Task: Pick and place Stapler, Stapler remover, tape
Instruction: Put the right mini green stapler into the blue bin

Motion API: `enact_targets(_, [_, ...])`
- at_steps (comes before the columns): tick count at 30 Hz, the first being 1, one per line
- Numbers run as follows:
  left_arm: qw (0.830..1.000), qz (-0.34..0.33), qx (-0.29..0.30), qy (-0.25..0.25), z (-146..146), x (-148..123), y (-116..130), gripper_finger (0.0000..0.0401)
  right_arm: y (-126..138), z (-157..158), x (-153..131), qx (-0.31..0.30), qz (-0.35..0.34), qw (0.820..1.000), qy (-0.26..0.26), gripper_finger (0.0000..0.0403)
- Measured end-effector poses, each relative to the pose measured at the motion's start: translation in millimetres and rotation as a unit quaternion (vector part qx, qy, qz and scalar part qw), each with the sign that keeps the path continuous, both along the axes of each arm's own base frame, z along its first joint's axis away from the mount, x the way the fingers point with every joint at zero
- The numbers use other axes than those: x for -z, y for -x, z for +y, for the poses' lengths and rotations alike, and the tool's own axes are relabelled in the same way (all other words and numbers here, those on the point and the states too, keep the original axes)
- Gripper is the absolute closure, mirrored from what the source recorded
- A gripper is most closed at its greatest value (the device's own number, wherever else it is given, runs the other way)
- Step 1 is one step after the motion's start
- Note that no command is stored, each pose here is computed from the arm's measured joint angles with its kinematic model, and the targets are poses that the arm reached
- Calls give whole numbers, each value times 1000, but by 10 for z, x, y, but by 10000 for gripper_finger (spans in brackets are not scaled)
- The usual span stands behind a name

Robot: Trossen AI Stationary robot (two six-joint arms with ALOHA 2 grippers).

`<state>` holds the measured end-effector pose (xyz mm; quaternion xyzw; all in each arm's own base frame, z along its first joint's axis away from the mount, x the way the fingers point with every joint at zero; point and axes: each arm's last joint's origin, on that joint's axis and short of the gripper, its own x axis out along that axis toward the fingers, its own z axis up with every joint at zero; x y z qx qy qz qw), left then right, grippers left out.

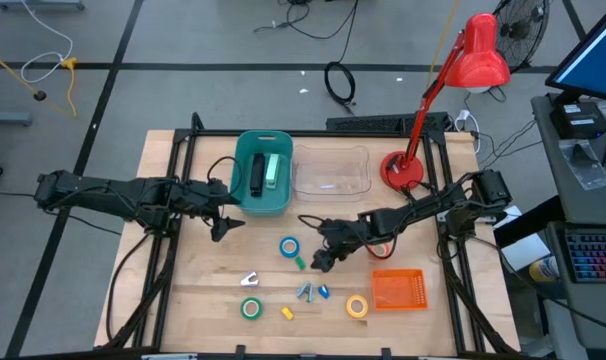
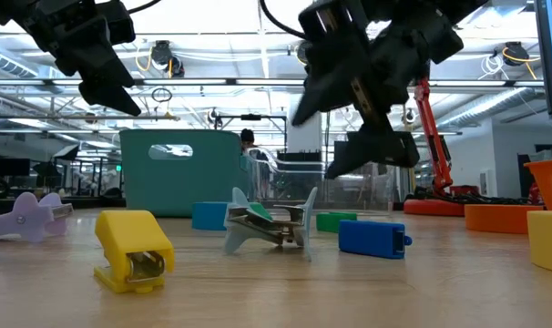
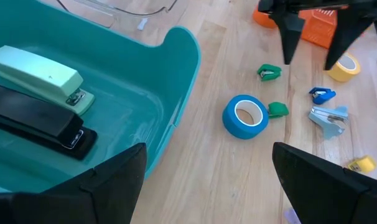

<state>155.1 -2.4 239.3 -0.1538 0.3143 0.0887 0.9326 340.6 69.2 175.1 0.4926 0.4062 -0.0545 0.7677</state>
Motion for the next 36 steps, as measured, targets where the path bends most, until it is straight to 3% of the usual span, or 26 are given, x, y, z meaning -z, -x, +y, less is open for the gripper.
enact_targets(6, [1000,0,0,0,0,0,0,50,-86,38,-120,8,-52,996,-78,113])
enact_targets(12, [1000,0,0,0,0,0,-1,50,-95,37,-132,7,-62,995,-74,112])
enact_targets(17, [1000,0,0,0,0,0,-1,50,-71,157,-133,11,-59,997,-53,112])
enact_targets(21, [1000,0,0,0,0,1,0,50,-110,280,-304,6,-30,1000,2,112])
enact_targets(28, [1000,1,2,-3,0,1,0,50,-75,389,-717,10,93,992,82,112])
enact_targets(36, [1000,4,7,-9,0,6,4,50,-67,355,-576,49,153,980,114,112])
